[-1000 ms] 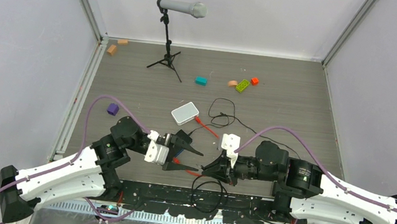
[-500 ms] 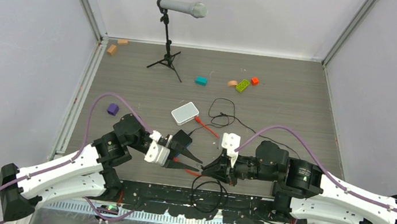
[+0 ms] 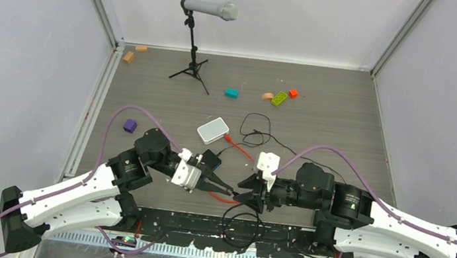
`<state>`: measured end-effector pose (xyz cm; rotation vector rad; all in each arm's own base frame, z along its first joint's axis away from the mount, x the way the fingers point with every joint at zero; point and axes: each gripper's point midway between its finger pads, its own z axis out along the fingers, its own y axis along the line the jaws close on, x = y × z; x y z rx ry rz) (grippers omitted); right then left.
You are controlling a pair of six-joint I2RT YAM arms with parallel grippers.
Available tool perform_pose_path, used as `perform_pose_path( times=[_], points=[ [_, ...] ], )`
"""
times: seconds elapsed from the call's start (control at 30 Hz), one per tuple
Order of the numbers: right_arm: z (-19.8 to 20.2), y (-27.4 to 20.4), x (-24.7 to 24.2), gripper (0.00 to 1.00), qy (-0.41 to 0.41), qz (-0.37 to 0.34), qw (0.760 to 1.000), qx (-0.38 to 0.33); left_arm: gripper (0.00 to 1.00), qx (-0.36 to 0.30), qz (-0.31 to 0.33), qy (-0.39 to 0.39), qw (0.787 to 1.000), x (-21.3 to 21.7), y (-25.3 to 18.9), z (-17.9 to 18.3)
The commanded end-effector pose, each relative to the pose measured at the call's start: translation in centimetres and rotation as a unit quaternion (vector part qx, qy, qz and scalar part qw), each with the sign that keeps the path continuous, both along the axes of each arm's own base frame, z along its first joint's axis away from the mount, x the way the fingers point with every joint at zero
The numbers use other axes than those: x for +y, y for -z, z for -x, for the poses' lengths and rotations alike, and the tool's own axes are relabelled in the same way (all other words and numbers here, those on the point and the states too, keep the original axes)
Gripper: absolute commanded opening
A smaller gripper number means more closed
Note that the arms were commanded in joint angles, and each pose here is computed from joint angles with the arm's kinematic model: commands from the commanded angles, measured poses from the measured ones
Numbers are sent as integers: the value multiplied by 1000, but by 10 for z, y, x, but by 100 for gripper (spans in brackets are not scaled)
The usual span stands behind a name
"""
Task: Insert the plug into the switch port
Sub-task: Pick up the connector from the center of the board.
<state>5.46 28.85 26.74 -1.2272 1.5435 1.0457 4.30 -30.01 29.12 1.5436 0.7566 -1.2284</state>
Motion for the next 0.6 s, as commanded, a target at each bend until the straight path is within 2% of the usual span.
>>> perform_pose_path(
  times=[0.0,0.1,0.23,0.37,0.57],
  points=[
    [-37,-28,-22,46,96,-27,992,-80,0,33,16,-82,996,-6,-14,-25],
    [-61,-29,-38,50,157,-52,976,-142,0,111,33,-175,978,-9,-15,-54],
    [-90,-43,-51,52,235,-126,936,-228,0,206,39,-286,935,-7,-6,-92],
    [-109,-60,-66,52,306,-151,903,-260,0,267,16,-427,864,10,3,-136],
    [-116,-56,-63,52,310,-105,902,-282,0,276,-37,-603,748,40,11,-192]
  ],
)
